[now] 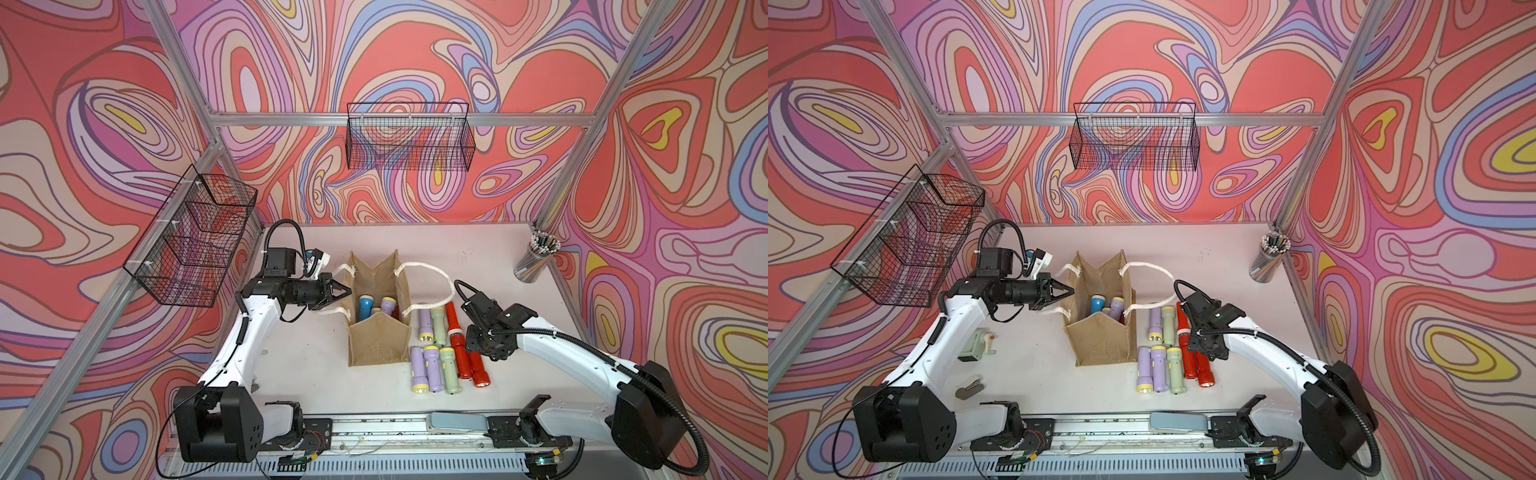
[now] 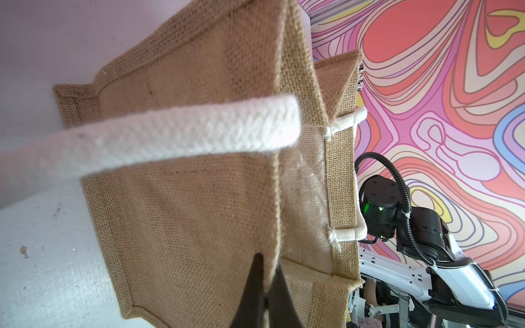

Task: Put the flashlights into the tote bags
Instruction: Pick up the flashlight from the center of the board.

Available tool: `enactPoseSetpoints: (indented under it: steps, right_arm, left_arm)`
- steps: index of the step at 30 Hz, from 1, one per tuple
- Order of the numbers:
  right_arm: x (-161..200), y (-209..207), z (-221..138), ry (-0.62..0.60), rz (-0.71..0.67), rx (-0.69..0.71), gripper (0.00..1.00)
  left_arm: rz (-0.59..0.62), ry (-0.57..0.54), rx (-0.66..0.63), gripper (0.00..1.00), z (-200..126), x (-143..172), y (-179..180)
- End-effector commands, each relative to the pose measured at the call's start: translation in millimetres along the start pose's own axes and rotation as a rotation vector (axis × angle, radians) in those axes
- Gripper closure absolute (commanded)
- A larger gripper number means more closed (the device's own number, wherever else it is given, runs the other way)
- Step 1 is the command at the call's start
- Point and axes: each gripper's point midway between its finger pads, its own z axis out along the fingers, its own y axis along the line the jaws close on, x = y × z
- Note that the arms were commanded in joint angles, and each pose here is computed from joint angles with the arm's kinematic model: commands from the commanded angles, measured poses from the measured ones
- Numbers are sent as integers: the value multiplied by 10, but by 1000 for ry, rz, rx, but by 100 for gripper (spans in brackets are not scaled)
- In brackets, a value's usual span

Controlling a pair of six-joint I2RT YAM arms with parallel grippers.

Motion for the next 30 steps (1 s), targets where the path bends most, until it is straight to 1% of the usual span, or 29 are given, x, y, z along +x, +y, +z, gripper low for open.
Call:
enactPoseSetpoints:
  steps: [1, 7, 10, 23, 26, 30]
  right_arm:
    - [48, 26, 106, 25, 0, -23, 36]
    - [92, -92, 238, 44, 14, 19, 42]
    - [58, -128, 283, 24, 27, 33, 45]
    - [149, -209, 468, 69, 5, 87, 46]
    - [150, -213, 482, 76, 3, 97, 50]
    - [172, -232, 510, 89, 7, 112, 53]
  left_arm:
    - [39, -15, 10, 98, -62, -57, -97]
    - [38, -14, 9, 98, -58, -59, -89]
    - [35, -14, 9, 98, -56, -59, -87]
    - [27, -12, 4, 97, -44, -60, -63]
    - [25, -11, 3, 97, -39, -60, -56]
    - [26, -12, 1, 97, -40, -60, -50]
